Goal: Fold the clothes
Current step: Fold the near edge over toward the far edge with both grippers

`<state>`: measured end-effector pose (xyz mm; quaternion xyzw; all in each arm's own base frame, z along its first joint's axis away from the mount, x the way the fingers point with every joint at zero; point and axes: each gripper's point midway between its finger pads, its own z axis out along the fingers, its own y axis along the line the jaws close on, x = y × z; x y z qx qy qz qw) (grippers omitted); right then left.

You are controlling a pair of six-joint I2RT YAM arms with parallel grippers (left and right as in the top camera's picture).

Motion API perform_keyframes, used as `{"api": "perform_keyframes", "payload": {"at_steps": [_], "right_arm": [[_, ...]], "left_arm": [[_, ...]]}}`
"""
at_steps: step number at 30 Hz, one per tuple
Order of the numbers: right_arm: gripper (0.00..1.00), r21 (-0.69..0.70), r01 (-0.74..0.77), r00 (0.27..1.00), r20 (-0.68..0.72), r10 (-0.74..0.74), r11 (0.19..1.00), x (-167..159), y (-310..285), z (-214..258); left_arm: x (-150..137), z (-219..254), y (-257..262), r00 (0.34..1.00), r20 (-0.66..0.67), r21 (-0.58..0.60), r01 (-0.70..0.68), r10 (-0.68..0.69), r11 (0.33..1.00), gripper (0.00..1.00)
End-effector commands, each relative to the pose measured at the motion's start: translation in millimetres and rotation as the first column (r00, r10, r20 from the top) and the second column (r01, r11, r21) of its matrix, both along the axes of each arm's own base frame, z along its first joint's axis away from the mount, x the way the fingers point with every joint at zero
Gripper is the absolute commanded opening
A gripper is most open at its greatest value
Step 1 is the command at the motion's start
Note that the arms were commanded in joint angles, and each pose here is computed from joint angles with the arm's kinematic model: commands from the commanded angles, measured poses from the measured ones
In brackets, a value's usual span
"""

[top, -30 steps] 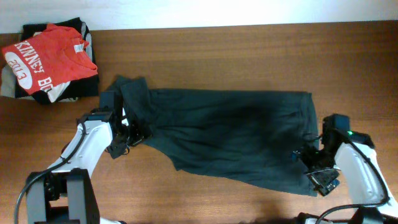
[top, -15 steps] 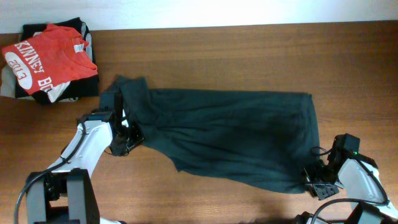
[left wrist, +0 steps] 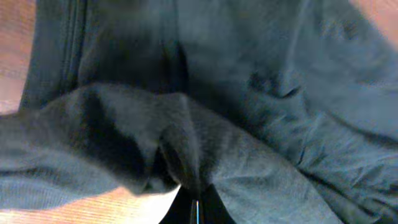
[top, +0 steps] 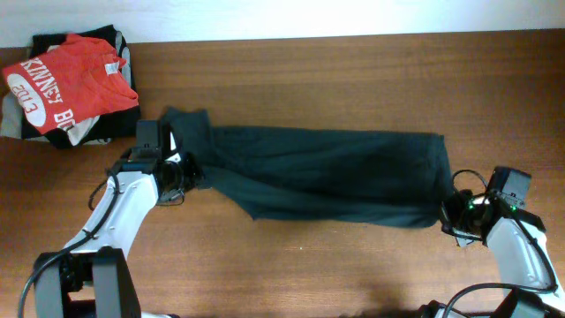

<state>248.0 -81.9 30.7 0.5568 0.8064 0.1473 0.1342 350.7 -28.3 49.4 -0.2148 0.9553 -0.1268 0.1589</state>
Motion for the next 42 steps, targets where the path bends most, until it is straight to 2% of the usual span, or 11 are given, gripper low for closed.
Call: {"api": "perform_keyframes", "payload": {"at_steps": [1,6,10,11,12,13,21,24,36,39,42], "right_arm": [[0.04,-0.004,0.014,0.997,0.077,-0.013,1.0,18,-6,10],[0.11,-0.048,-0.004,0.98,0.198,0.013,0.999,54,-5,20],[0.04,-0.12,-0.052,0.954,0.288,0.085,0.991,90,1,21],[0.24,-0.142,-0.059,0.944,0.314,0.102,0.988,100,2,22],[0.93,-0.175,-0.079,0.929,0.345,0.136,0.981,109,1,25],[0.99,-0.193,-0.1,0.92,0.356,0.165,0.976,113,1,29],[0.99,-0.276,-0.308,0.897,0.234,0.375,0.91,129,-2,135],[0.99,-0.22,-0.33,0.915,0.166,0.368,0.918,112,4,128],[0.99,-0.167,-0.366,0.919,0.088,0.383,0.916,92,11,113],[0.99,-0.162,-0.368,0.92,0.08,0.383,0.916,90,11,112],[0.99,-0.16,-0.374,0.918,0.074,0.389,0.913,88,12,111]], "left_arm": [[24,23,-1,0.993,0.117,-0.006,-0.008,0.008,1.0,0.01],[61,46,-1,0.955,0.296,-0.004,-0.008,0.009,1.0,0.12],[75,51,9,0.937,0.349,0.037,-0.043,0.028,0.998,0.13],[79,49,9,0.933,0.358,0.038,-0.046,0.029,0.998,0.24],[79,44,9,0.937,0.347,0.038,-0.043,0.028,0.998,0.51],[75,41,6,0.944,0.33,0.031,-0.027,0.015,0.999,0.59],[-19,27,-74,0.934,0.071,-0.073,0.355,-0.35,0.932,0.63],[-52,19,-115,0.9,-0.021,-0.089,0.432,-0.436,0.897,0.72],[-53,-23,-118,0.867,-0.131,0.246,0.498,-0.481,0.831,0.78],[-53,-24,-119,0.867,-0.131,0.245,0.499,-0.482,0.831,0.63],[-52,-23,-118,0.868,-0.133,0.252,0.497,-0.479,0.83,0.24]]}}
